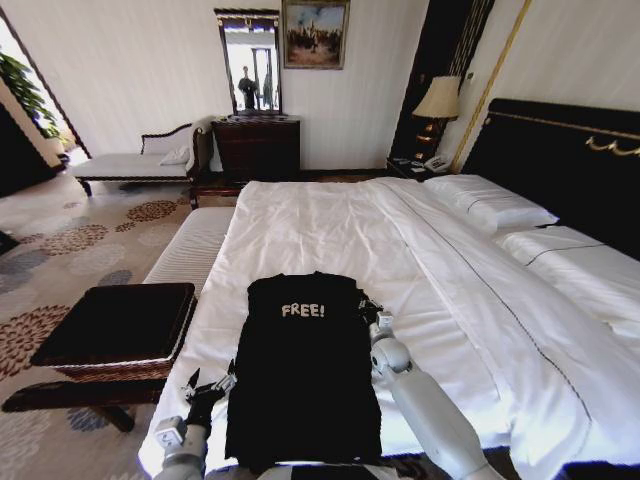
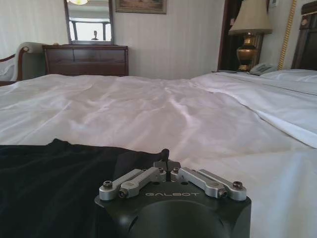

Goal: Fold the clothes on the bed and place them into the basket.

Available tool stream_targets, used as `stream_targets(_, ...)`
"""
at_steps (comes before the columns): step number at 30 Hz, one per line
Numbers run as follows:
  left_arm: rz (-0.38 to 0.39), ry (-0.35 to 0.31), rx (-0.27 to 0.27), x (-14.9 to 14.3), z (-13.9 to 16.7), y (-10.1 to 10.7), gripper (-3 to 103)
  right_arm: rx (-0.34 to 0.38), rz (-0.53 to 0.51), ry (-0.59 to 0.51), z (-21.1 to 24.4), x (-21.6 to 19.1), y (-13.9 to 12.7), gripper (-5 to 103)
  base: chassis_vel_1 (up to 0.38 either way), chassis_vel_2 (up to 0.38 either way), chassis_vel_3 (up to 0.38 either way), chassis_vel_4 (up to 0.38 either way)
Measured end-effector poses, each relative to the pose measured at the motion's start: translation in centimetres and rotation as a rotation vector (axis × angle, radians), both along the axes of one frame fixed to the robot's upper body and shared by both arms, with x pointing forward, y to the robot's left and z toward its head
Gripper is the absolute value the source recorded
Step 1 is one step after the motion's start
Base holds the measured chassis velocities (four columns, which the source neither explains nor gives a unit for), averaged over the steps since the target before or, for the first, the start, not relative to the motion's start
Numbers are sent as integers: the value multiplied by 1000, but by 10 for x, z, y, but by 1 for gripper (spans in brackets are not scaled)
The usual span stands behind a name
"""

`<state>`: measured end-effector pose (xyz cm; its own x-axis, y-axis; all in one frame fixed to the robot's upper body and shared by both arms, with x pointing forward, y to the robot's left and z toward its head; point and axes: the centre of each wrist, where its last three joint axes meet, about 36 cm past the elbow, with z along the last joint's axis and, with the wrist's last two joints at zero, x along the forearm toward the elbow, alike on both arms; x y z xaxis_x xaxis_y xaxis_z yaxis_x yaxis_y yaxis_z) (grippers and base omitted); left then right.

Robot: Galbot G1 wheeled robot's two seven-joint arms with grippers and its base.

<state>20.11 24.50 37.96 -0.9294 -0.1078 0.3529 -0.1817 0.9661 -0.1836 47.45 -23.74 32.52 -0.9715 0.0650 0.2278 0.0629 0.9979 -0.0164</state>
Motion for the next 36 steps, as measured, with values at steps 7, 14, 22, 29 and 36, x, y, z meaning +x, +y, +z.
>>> stream_targets(7, 0, -2, 1, 0, 1, 0, 100, -14, -61, 8, -5, 8, -20, 0, 0, 0, 0, 0)
stream_targets(14, 6, -1, -1, -1, 0, -1, 100, -38, -128, 15, -11, 0, -29, 0, 0, 0, 0, 0)
stream_targets(22, 0, 0, 0, -1, 0, -2, 100, -42, -180, 48, -19, -14, -23, 0, 0, 0, 0, 0)
stream_targets(29, -7, 3, 9, -2, 0, -3, 100, -44, -185, 68, -23, -15, -18, 3, 0, 0, 0, 0)
stream_targets(36, -32, 2, 10, 0, 0, -5, 100, -44, -180, 60, -20, -19, -17, 29, 0, 0, 0, 0)
